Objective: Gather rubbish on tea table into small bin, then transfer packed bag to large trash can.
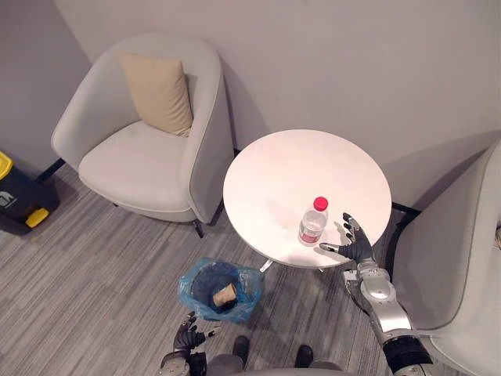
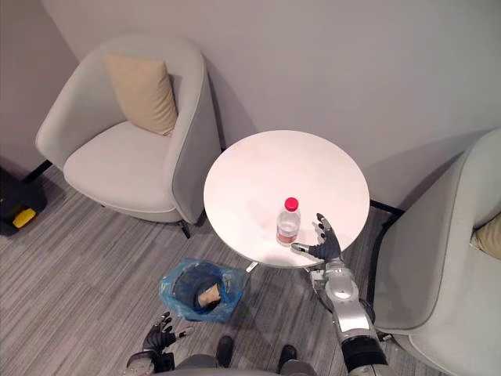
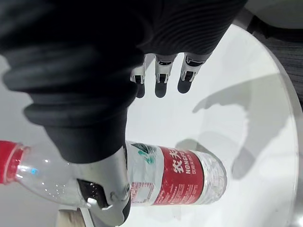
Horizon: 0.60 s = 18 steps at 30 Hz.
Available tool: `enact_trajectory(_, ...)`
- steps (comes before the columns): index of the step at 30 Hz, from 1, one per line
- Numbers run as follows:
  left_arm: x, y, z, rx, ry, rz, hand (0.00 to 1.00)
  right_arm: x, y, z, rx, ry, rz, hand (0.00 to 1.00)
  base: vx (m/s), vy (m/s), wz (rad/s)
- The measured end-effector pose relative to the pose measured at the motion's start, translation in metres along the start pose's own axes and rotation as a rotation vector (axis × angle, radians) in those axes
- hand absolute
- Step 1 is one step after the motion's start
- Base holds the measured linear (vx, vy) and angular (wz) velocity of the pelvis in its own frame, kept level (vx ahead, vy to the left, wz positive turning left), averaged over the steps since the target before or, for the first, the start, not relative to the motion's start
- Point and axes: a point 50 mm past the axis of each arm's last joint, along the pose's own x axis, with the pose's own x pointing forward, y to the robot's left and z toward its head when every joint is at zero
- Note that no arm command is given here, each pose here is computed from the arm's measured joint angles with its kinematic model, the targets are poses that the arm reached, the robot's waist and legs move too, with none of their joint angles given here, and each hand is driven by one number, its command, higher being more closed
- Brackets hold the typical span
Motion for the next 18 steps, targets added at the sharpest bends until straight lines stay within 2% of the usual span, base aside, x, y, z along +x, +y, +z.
enact_trajectory(17, 0.0, -0.001, 0.002, 0.001, -0.013, -0.004, 0.0, 0.023, 0.008, 0.023, -0.021, -0.052, 0.027, 0.0, -0.03, -0.001, 0.1)
enact_trajectory(18, 0.0, -0.002, 0.002, 0.001, -0.016, -0.006, 0.0, 0.024, 0.008, 0.024, -0.019, -0.054, 0.018, 1.0, -0.02, -0.003, 0.11)
